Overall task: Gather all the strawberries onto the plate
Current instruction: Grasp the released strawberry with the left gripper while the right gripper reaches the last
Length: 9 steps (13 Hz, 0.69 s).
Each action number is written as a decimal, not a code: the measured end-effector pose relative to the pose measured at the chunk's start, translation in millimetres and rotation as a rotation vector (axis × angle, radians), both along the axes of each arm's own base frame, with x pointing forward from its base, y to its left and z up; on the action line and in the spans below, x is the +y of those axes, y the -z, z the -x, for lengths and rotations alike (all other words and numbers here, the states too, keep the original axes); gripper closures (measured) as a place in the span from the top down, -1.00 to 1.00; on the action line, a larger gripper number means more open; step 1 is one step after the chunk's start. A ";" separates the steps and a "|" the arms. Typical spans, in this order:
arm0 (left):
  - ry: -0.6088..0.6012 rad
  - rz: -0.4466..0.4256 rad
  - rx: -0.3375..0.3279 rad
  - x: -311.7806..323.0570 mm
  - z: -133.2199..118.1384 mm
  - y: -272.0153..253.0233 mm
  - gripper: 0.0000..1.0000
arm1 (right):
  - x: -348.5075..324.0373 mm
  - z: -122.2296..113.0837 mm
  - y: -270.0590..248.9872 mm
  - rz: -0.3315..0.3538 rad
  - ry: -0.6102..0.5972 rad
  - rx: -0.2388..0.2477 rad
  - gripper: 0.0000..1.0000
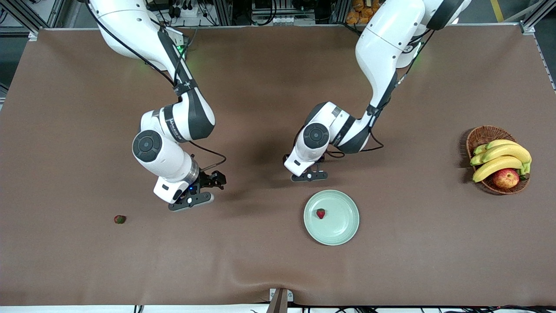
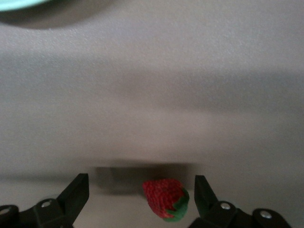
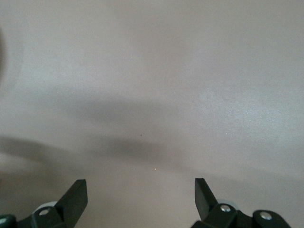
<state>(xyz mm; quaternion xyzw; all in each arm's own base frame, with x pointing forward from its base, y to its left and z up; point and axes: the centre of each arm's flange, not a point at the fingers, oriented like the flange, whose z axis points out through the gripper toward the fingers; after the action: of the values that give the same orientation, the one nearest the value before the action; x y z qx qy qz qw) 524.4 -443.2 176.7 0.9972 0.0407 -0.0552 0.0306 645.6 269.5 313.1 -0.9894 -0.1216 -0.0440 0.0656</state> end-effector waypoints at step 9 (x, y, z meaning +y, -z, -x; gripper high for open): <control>0.007 0.012 -0.015 -7.1 0.7 -3.6 0.33 | -28.3 -9.6 6.9 0.013 -0.027 0.000 1.00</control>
<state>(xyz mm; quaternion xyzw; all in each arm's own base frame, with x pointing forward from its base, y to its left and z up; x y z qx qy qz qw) 523.7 -450.3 180.4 0.9975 0.0368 -0.0481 0.0368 655.2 241.2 306.2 -0.9881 -0.1352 -0.0424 0.0596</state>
